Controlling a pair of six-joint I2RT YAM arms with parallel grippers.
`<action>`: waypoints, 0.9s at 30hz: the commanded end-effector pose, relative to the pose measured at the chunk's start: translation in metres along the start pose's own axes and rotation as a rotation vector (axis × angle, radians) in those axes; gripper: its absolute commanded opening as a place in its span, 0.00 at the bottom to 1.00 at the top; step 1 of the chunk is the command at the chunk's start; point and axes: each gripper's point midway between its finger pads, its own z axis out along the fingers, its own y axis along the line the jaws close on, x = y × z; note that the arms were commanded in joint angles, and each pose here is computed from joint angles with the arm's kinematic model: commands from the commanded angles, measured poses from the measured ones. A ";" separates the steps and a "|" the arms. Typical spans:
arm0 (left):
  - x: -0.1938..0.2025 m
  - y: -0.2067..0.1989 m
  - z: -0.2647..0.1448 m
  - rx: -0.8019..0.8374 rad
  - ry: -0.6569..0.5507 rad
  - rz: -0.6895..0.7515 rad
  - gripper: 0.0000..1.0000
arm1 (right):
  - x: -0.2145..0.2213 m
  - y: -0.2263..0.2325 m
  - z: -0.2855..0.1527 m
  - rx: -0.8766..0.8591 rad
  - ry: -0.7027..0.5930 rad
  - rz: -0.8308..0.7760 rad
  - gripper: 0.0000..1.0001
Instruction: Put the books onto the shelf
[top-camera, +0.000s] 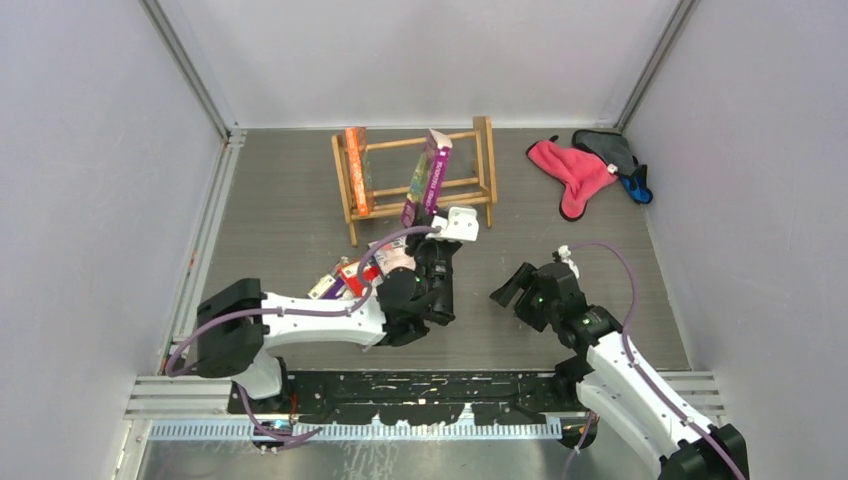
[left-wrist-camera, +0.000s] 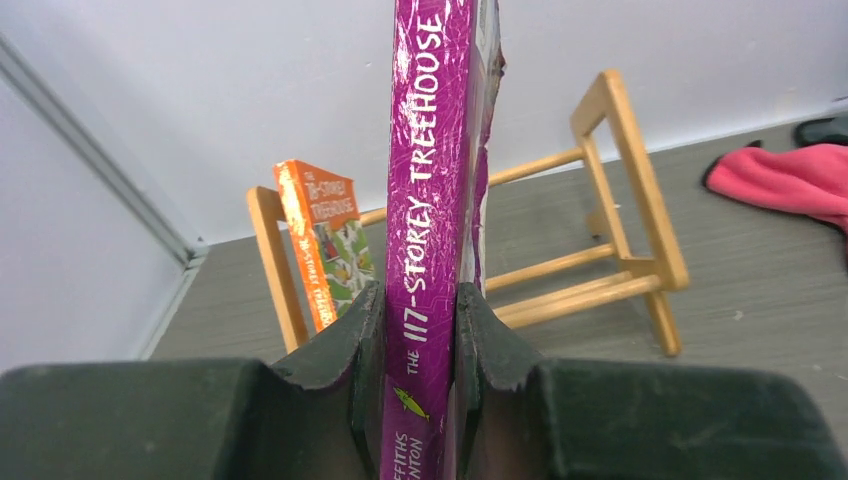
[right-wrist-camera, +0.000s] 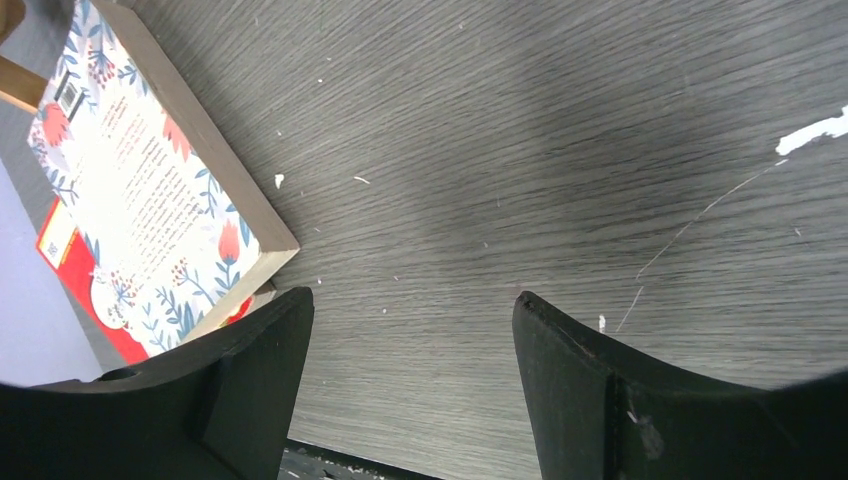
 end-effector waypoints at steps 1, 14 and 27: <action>-0.033 0.043 0.030 -0.108 -0.091 -0.163 0.00 | -0.007 0.004 0.002 -0.012 -0.029 -0.028 0.78; 0.031 0.052 0.104 0.027 0.052 -0.171 0.00 | -0.007 0.001 0.016 0.012 -0.018 -0.038 0.78; 0.067 0.062 0.136 -0.082 0.031 -0.235 0.00 | -0.012 0.007 0.019 0.013 -0.019 -0.048 0.78</action>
